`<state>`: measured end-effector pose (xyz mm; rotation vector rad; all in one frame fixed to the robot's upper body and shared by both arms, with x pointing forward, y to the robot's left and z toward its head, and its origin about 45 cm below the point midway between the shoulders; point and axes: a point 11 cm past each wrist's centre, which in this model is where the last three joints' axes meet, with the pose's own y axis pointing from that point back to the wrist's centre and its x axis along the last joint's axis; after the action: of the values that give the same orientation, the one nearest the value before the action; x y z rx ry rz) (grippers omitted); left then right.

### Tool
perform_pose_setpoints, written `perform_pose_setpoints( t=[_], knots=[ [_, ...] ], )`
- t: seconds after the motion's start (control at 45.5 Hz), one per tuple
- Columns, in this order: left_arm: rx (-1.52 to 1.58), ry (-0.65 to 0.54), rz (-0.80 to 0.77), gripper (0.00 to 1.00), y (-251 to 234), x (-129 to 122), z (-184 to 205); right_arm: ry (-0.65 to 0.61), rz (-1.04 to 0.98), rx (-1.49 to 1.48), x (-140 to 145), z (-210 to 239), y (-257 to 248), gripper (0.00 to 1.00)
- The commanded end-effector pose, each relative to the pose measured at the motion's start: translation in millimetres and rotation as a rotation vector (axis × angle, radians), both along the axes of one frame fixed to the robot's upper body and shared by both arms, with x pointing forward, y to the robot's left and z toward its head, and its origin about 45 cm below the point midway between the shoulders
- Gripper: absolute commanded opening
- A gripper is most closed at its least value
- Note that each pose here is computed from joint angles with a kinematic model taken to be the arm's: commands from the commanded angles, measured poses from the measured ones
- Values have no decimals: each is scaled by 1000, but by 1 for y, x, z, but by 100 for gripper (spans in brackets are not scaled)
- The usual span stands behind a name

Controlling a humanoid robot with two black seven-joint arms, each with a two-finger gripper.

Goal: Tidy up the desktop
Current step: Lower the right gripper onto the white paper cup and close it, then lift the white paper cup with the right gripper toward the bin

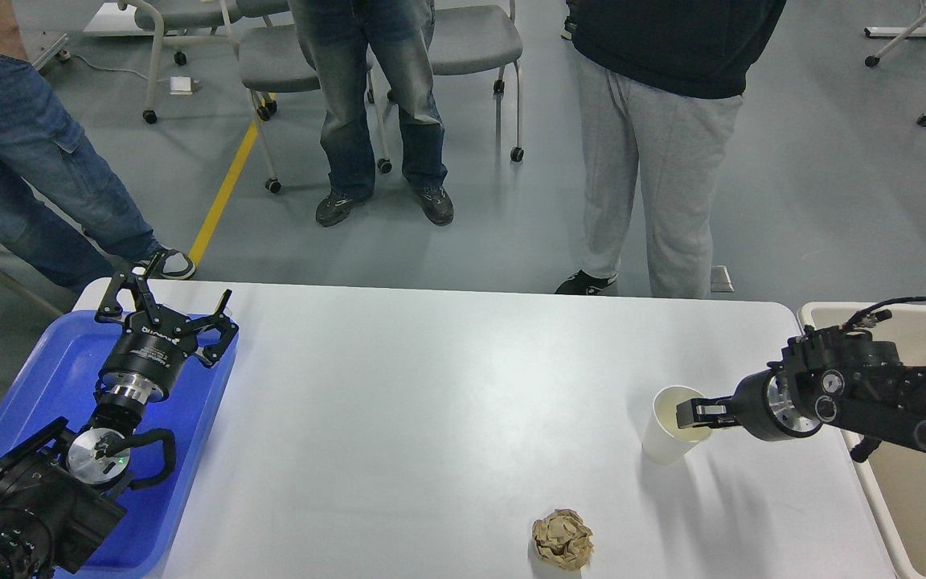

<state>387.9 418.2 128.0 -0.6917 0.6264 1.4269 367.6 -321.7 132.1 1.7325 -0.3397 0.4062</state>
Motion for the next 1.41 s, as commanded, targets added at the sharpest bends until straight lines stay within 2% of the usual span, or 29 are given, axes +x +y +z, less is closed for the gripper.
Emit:
perform_pose_setpoints(
  t=[0.0, 0.484, 0.638, 0.77, 1.1, 1.386],
  knots=[
    [0, 1, 0, 100, 0, -1, -1, -2, -3, 4, -1, 0, -5, 1],
    [0, 1, 0, 100, 0, -1, -1, -5, -20, 14, 0, 9, -14, 0],
    [0, 1, 0, 100, 0, -1, -1, -14, -38, 42, 6, 31, -17, 0],
    [0, 0, 0, 100, 0, 0, 0, -27, -53, 74, 11, 62, -21, 0],
    [-1, 1, 2, 100, 0, 0, 0, -95, -48, 144, 19, 172, -29, 0],
    [-1, 1, 2, 100, 0, 0, 0, -158, -68, 128, 20, 232, -50, 0]
  ],
)
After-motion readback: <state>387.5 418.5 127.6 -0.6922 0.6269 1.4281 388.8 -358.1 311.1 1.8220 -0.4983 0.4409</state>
